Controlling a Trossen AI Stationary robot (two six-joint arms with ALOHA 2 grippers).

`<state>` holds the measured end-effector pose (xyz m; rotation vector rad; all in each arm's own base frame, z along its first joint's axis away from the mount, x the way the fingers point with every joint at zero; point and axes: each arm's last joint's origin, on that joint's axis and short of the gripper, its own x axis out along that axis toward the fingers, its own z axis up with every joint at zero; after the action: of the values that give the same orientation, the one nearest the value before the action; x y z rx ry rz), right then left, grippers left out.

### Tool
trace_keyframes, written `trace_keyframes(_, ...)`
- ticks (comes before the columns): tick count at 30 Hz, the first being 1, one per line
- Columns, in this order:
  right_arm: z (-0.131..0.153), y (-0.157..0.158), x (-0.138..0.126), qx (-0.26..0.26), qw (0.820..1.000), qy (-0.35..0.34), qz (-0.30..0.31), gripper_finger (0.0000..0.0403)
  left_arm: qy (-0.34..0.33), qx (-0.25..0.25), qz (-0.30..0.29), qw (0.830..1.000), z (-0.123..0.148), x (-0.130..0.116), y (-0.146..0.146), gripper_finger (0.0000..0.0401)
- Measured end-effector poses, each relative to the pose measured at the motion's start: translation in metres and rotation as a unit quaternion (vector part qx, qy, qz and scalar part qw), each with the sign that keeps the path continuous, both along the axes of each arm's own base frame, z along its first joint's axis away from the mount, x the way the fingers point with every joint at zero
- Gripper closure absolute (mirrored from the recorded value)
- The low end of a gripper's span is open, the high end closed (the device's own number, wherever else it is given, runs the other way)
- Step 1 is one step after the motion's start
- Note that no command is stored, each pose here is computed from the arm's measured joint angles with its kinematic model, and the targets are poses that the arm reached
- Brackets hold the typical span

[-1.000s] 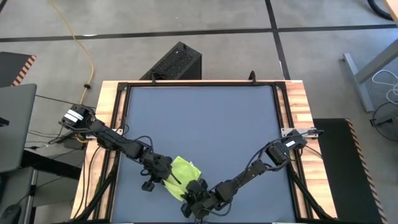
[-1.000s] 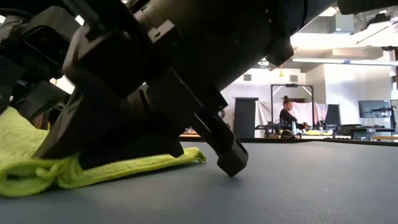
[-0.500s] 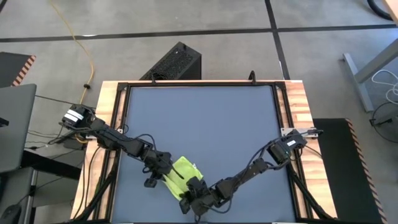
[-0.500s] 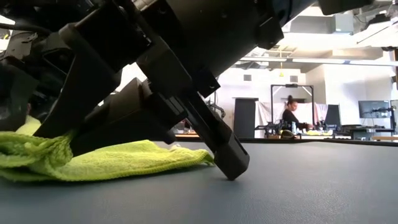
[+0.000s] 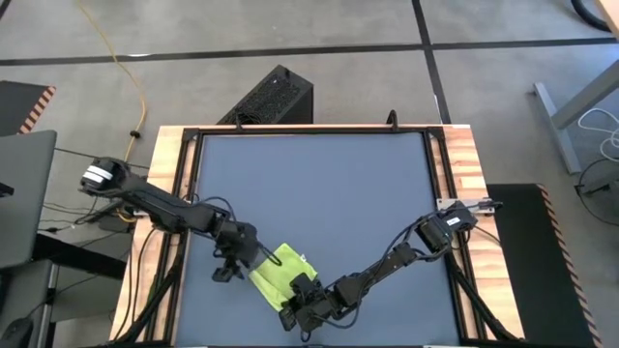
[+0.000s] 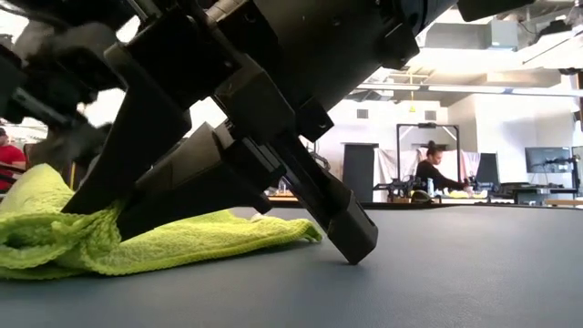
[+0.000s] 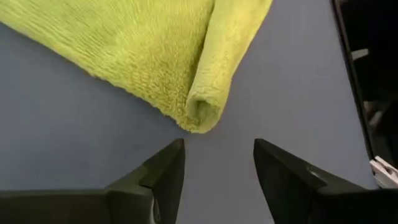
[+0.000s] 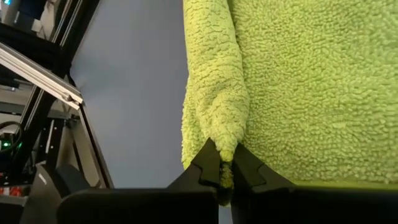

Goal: Roll towel
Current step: Roll the green towel

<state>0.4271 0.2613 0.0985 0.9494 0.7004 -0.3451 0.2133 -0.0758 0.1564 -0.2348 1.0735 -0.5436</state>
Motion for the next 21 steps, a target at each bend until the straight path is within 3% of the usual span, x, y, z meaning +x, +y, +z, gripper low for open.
trace_keyframes(5, -0.001, -0.005, 0.002, -0.003, 1.000, 0.006, -0.005, 0.0377, -0.103, 0.013, 0.005, 0.995, 0.034, -0.012, -0.001, 0.0221)
trace_keyframes(10, -0.003, -0.011, 0.003, -0.015, 1.000, 0.017, -0.009, 0.0377, -0.234, 0.040, -0.001, 0.971, 0.048, -0.013, -0.013, 0.0225)
trace_keyframes(15, -0.003, -0.020, 0.008, -0.030, 0.999, 0.019, -0.006, 0.0377, -0.200, 0.038, -0.002, 0.979, 0.016, -0.011, -0.017, 0.0262)
trace_keyframes(21, -0.004, -0.030, 0.013, -0.028, 0.999, 0.028, -0.003, 0.0377, -0.172, 0.027, -0.017, 0.985, -0.002, -0.002, -0.022, 0.0333)
